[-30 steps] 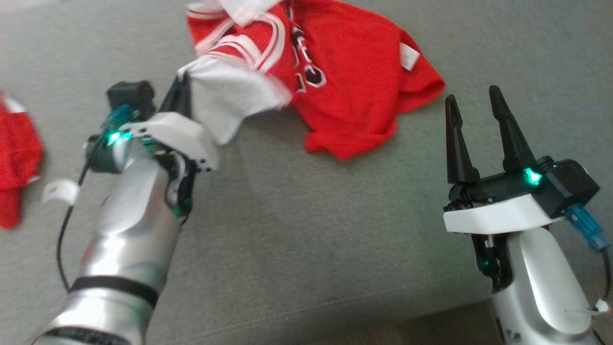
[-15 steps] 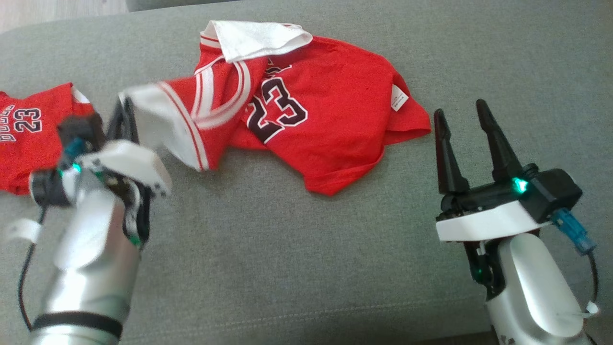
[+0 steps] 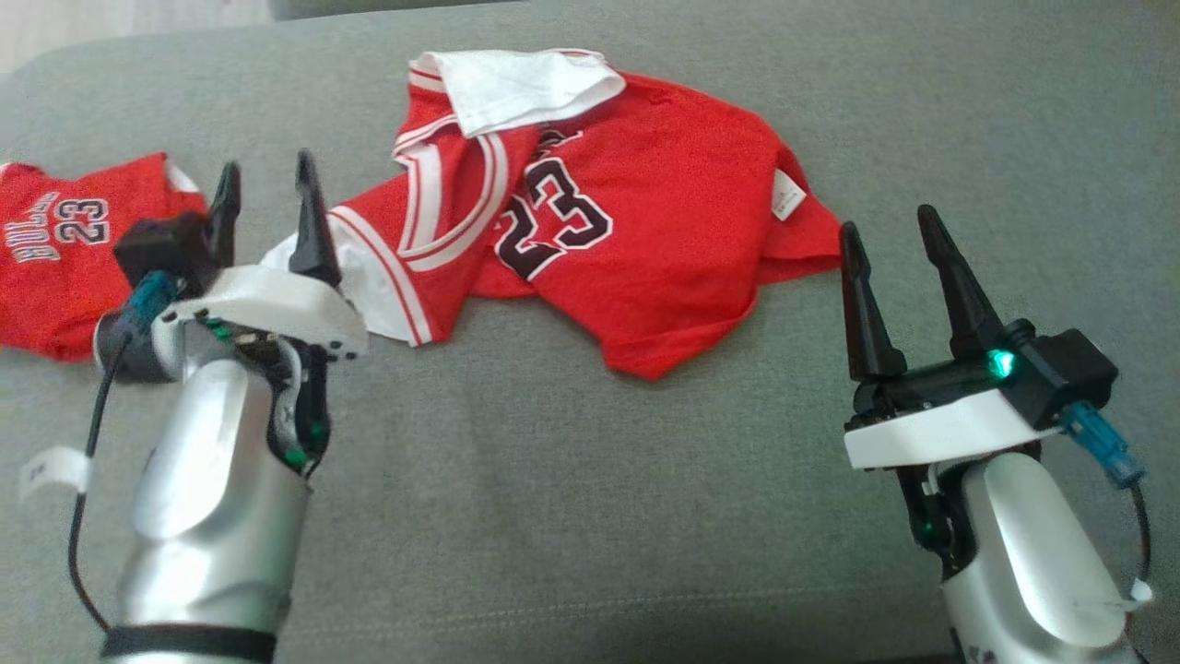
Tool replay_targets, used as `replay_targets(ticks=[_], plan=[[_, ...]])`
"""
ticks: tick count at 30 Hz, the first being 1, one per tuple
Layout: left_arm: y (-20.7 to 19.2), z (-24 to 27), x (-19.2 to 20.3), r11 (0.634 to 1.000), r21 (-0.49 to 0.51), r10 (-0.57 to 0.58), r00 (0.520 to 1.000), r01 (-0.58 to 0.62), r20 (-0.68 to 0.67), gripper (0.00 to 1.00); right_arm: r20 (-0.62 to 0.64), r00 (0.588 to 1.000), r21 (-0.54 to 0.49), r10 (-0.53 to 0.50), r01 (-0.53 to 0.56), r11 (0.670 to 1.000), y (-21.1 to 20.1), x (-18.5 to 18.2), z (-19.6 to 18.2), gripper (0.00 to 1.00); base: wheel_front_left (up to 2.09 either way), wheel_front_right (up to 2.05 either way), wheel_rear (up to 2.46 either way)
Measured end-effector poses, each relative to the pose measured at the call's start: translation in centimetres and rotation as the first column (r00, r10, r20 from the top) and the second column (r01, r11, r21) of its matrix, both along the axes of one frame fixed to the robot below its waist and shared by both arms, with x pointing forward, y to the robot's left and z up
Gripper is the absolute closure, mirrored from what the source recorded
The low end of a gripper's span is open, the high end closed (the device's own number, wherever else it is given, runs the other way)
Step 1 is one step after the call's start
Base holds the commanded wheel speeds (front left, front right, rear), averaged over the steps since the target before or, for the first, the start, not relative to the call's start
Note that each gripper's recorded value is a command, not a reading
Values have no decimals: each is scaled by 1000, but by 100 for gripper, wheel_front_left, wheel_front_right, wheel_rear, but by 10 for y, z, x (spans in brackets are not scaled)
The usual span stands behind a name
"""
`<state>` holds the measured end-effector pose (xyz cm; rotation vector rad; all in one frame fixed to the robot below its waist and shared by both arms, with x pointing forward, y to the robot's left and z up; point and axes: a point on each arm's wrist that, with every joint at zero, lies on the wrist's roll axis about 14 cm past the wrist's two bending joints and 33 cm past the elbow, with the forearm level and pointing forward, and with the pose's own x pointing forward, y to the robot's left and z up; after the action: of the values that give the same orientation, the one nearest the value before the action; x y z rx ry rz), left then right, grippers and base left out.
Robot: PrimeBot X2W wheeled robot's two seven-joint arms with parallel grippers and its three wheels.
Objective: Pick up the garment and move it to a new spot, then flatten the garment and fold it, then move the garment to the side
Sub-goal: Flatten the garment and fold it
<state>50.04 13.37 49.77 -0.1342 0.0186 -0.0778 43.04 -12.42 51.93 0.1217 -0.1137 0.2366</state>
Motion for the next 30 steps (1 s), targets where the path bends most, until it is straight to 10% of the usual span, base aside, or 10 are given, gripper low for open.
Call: replay_targets(ticks=[14, 30], plan=[[19, 15, -91, 986, -166, 32, 995, -16, 95, 0, -68, 995, 2, 66, -66, 998, 24, -4, -22, 0, 0, 0, 0], [26, -5, -93, 981, -186, 63, 997, -55, 33, 0, -414, 905, 44, 93, -82, 996, 41, 38, -109, 0, 0, 0, 0]])
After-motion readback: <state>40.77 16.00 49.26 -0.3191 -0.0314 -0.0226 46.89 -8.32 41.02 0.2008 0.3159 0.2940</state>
